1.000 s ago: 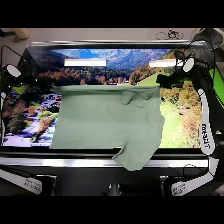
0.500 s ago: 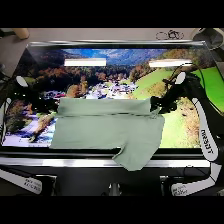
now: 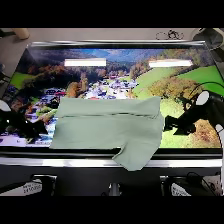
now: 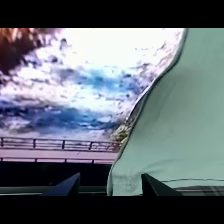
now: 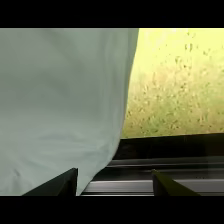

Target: Fold the shirts.

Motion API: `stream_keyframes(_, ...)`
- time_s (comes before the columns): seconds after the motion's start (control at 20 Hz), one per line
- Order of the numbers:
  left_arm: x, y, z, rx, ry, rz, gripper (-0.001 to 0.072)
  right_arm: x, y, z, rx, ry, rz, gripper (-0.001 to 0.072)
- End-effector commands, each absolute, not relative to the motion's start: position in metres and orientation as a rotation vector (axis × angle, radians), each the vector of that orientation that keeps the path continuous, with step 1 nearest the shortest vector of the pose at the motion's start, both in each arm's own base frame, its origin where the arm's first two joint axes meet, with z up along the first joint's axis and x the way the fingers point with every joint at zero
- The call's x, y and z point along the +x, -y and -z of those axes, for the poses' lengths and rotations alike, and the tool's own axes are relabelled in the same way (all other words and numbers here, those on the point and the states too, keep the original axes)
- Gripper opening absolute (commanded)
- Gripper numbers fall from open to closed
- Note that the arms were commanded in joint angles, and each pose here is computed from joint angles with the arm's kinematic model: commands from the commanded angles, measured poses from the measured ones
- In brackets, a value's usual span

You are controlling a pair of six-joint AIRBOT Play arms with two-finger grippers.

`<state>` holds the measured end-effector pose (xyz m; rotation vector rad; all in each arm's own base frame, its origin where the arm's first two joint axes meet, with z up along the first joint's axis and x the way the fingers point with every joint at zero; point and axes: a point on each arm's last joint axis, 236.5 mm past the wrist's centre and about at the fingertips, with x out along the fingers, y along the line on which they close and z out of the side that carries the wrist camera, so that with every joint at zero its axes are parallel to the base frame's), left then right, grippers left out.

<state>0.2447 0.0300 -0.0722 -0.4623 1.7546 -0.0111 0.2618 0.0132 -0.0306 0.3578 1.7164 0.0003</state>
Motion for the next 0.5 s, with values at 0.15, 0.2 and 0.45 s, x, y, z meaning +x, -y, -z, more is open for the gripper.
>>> stream_keyframes(0.15,0.198,0.002,0.115,-0.566,-1.748,0.021,0.0486,0.237,-0.015,0.048,0.359,-1.707,-0.005,0.0486)
stream_keyframes(0.2,0.206,0.004,0.116,-0.575,-1.717,0.022,0.0482,0.238,-0.015,0.048,0.358,-1.706,-0.005,0.0486)
stream_keyframes(0.45,0.233,0.011,0.117,-0.627,-1.613,-0.013,0.0160,0.224,-0.025,0.055,0.365,-1.750,-0.060,0.0489)
